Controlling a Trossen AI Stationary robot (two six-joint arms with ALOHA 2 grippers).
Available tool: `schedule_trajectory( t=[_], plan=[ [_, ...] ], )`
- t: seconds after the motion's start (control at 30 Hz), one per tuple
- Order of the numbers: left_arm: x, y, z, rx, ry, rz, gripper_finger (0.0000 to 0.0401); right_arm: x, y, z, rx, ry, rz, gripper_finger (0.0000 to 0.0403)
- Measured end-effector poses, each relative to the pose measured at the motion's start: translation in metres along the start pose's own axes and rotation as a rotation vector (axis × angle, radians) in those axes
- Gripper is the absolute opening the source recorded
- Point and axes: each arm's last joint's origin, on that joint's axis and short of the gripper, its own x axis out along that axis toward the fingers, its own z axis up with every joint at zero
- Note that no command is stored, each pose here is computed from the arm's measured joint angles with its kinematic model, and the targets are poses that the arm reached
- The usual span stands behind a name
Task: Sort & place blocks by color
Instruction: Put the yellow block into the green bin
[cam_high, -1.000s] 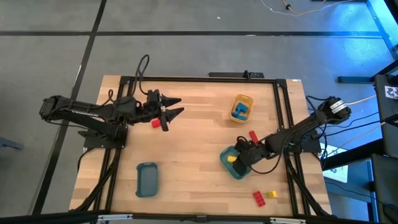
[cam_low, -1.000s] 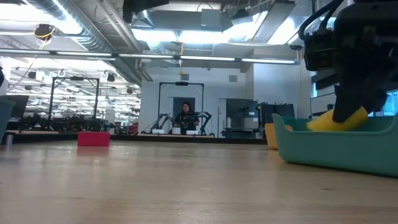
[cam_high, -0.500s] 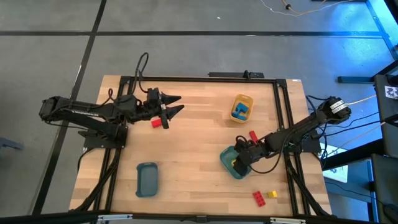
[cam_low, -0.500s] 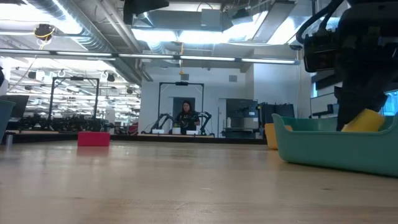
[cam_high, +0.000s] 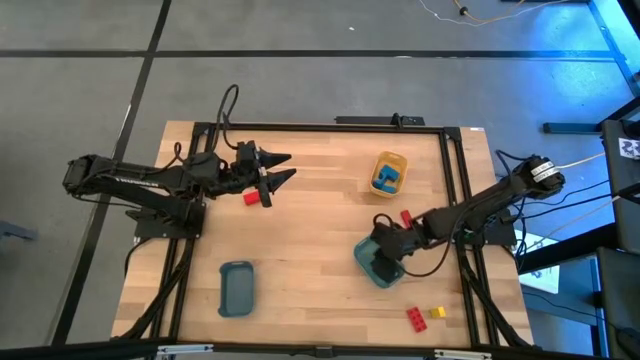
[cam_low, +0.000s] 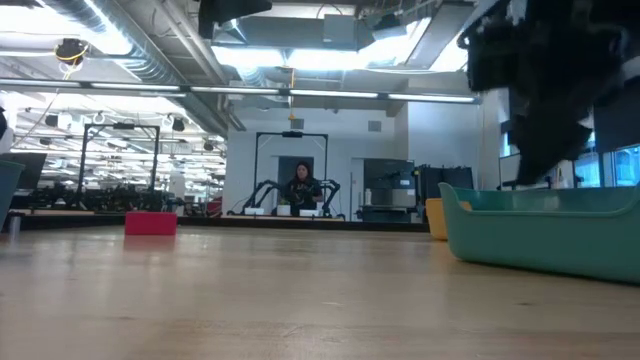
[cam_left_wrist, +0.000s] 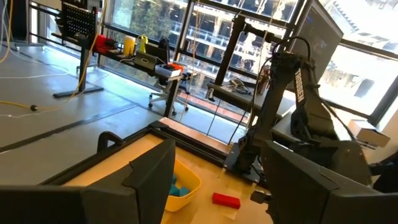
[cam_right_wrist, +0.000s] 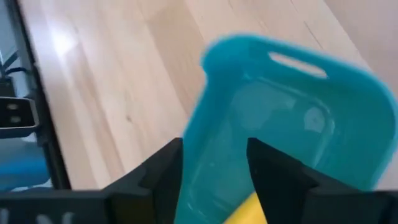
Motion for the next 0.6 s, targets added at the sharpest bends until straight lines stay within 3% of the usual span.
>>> schedule_trajectory(
  t=[0.33,0.43,0.6],
  plan=[
    [0.0,0.0,0.0,-0.006,-0.002,0.0,0.0231,-0.045,0.007,0.01,-0.231,0.084,0.0,0.0263],
    [0.0,0.0,0.0,-0.007,-0.002,0.001,0.0231,-0.065,0.007,0.007,-0.212,0.081,0.064,0.0266],
    [0.0,0.0,0.0,-0.026,-0.005,0.007,0.0231,-0.092,0.01,-0.007,-0.048,0.132,0.16,0.0266]
  ],
)
